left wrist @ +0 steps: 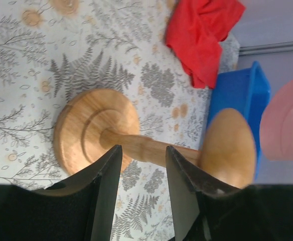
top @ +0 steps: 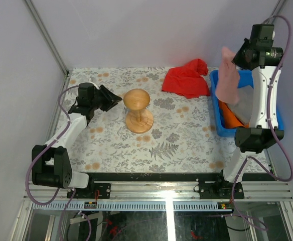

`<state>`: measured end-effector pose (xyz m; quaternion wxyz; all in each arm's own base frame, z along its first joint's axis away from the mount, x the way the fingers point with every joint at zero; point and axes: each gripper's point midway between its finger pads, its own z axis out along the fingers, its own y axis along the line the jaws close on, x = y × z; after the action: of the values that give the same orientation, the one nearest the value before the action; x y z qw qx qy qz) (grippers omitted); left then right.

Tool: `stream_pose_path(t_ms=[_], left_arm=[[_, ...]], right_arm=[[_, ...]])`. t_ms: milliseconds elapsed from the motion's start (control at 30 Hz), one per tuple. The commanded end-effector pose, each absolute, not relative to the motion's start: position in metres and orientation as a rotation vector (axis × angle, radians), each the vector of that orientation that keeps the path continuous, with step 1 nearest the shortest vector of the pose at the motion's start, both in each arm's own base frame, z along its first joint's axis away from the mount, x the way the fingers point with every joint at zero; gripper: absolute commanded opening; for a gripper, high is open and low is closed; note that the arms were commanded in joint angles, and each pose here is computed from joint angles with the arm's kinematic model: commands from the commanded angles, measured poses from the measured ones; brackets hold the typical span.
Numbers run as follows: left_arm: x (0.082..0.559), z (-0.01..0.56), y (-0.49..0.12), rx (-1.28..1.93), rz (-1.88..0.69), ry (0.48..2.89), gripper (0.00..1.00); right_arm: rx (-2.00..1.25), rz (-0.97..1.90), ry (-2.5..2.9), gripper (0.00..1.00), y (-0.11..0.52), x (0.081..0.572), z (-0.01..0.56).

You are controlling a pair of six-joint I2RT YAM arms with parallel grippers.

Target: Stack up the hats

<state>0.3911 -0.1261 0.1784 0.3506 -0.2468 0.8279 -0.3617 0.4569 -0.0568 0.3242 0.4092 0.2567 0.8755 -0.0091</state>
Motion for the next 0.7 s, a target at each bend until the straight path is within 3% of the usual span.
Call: stream_pose_path(t_ms=[0, 367, 667], left_arm=[[0.389, 0.226, -0.131, -0.606, -1.018, 2.060, 0.39], [0.369, 0.333, -0.158, -0.602, -1.354, 1.809, 0.40], [0.370, 0.382, -0.207, -0.609, -1.584, 1.704, 0.57]], right_arm=[[0.582, 0.404, 2.032, 0.00, 0.007, 0.453, 0.403], [0.391, 1.115, 1.774, 0.00, 0.123, 0.428, 0.511], [0.300, 1.386, 1.686, 0.00, 0.165, 0.400, 0.555]])
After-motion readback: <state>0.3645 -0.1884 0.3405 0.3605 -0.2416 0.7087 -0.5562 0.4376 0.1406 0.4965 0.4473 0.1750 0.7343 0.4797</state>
